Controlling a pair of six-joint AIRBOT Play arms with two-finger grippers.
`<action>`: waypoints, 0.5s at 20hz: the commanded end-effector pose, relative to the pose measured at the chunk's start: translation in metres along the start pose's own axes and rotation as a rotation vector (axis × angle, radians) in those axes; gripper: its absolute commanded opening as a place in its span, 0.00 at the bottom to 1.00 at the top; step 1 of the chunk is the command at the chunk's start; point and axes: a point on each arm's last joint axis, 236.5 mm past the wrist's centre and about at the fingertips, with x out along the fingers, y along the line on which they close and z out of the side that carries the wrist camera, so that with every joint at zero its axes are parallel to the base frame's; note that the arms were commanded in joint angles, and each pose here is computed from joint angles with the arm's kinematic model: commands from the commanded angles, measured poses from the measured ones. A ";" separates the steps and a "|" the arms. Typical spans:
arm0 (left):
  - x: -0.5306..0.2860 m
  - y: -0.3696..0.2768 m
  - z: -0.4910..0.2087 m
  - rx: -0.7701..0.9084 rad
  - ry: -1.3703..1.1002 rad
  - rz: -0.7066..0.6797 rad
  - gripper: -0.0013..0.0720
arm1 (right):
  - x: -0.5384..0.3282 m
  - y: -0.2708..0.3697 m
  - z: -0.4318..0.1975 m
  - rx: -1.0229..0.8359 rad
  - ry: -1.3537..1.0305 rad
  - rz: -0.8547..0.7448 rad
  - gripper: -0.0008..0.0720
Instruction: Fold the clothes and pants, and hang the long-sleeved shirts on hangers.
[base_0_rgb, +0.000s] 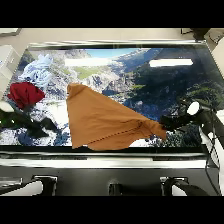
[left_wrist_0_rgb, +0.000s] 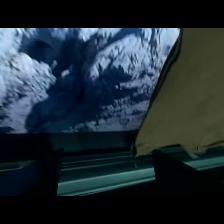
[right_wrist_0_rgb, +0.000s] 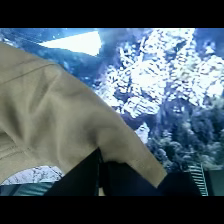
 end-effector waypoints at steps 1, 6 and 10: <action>0.058 -0.021 -0.054 -0.048 0.064 -0.222 0.82 | 0.000 0.000 -0.005 0.000 0.020 0.001 0.07; 0.101 -0.033 -0.071 -0.041 0.057 -0.238 0.82 | 0.000 0.001 -0.006 0.001 0.025 0.004 0.07; 0.110 -0.042 -0.046 -0.049 -0.057 -0.219 0.78 | 0.000 0.000 -0.013 0.001 0.055 0.000 0.07</action>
